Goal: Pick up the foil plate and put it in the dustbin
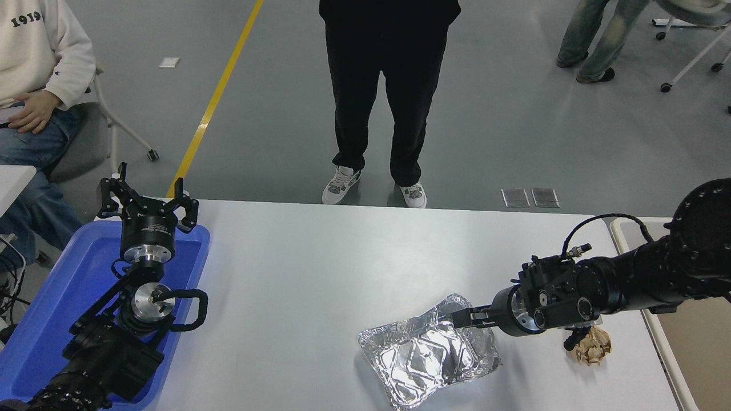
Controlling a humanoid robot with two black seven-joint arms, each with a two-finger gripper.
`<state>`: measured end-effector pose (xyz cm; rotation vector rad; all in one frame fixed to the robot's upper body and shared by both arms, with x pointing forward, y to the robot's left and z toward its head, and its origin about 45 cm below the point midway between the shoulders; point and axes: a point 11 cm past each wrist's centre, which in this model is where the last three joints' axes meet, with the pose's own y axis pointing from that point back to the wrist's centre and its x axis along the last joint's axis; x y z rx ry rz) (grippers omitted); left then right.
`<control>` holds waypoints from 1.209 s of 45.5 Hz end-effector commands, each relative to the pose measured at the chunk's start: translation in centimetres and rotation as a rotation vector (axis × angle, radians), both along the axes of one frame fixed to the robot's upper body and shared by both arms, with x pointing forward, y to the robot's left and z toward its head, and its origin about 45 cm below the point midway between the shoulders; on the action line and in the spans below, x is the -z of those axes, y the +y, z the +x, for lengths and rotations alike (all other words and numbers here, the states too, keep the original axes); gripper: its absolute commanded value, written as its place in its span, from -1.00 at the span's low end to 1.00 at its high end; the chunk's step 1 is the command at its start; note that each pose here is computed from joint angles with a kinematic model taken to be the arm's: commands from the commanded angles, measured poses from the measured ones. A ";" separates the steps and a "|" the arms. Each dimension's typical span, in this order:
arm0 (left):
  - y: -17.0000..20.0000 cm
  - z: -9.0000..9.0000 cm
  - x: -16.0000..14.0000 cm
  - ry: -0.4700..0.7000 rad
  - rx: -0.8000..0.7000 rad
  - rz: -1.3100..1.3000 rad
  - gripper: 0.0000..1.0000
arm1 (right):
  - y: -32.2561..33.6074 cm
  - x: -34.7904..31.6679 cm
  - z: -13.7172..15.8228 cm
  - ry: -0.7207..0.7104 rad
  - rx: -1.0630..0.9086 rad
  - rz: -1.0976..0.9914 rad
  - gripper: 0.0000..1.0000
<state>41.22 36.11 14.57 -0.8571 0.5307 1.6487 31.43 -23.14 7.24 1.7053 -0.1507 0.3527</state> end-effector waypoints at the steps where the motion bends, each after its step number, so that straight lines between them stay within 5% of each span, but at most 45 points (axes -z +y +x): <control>1: 0.0 0.0 0.0 0.000 0.000 0.000 0.98 | 0.0 0.7 -0.1 -0.003 -0.004 -0.007 0.43; 7: 0.0 0.0 0.0 0.000 0.000 0.000 0.98 | -0.1 0.9 0.2 -0.011 -0.002 -0.011 0.35; 14: 0.0 0.0 0.0 0.000 0.000 0.000 0.98 | -0.2 1.0 0.1 -0.010 -0.006 -0.015 -0.12; 20: 0.0 0.0 0.0 0.000 0.000 0.000 0.98 | -0.3 0.9 0.1 -0.011 -0.008 -0.018 -0.27; 31: 0.0 0.0 0.0 0.000 0.000 0.000 0.98 | -0.3 1.0 -0.1 -0.003 -0.008 -0.020 -1.00; 55: 0.0 0.0 0.0 0.000 0.001 0.001 0.98 | -1.0 -2.3 -1.1 0.043 0.004 0.003 -1.00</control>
